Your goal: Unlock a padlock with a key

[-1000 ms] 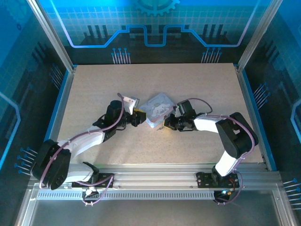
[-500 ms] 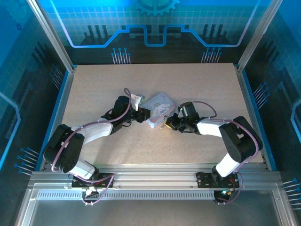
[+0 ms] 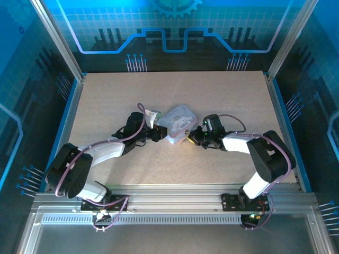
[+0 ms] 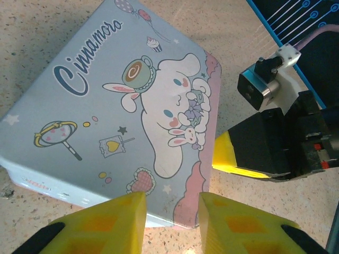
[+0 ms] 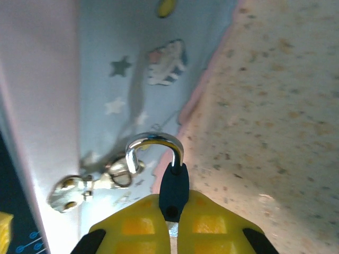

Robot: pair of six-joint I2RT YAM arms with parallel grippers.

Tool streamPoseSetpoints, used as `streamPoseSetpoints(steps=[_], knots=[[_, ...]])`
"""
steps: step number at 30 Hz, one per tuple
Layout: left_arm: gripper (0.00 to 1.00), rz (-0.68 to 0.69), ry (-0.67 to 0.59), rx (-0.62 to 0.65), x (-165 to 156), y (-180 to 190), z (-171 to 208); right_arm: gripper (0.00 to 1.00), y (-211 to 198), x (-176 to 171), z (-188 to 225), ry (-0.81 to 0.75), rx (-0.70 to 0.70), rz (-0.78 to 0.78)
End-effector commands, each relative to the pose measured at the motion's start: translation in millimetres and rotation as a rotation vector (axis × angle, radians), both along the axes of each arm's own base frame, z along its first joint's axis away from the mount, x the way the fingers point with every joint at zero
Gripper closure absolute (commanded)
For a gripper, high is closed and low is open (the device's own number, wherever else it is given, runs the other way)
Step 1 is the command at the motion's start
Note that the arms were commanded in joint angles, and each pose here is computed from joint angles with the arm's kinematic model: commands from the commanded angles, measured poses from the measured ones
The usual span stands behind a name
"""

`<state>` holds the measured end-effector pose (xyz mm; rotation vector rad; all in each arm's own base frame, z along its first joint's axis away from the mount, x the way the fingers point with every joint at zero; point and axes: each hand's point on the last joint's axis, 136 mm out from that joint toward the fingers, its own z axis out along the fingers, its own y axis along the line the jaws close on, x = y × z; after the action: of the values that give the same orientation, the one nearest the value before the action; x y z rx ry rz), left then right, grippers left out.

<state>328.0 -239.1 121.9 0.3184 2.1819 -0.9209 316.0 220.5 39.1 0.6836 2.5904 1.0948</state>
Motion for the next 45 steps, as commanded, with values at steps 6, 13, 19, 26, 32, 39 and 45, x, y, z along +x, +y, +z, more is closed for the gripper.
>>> streamPoseSetpoints(steps=[6,13,19,26,32,39,45], knots=[[0.67,0.002,-0.038,0.010,-14.6,11.3,17.1,1.00,-37.8,-7.2,26.1,-0.016,-0.167,-0.041],[0.65,0.033,-0.045,0.038,-26.0,25.1,28.7,1.00,-45.1,-10.0,70.3,-0.166,-0.252,0.107],[0.64,0.093,-0.034,0.071,-31.8,42.8,38.9,1.00,-32.7,-29.5,104.8,-0.271,-0.235,0.307],[0.64,0.157,0.022,0.070,-30.9,58.3,45.0,1.00,25.4,-76.5,94.8,-0.236,-0.040,0.658],[0.64,0.174,0.073,0.074,-36.1,61.6,41.1,1.00,47.0,-85.3,62.7,-0.208,0.013,0.718],[0.63,0.177,0.111,0.109,-47.8,68.5,26.5,1.00,1.3,-70.8,5.5,-0.049,-0.095,0.628],[0.63,0.191,0.144,0.136,-54.9,74.8,11.2,1.00,-11.9,-62.3,-13.8,0.024,-0.181,0.639]])
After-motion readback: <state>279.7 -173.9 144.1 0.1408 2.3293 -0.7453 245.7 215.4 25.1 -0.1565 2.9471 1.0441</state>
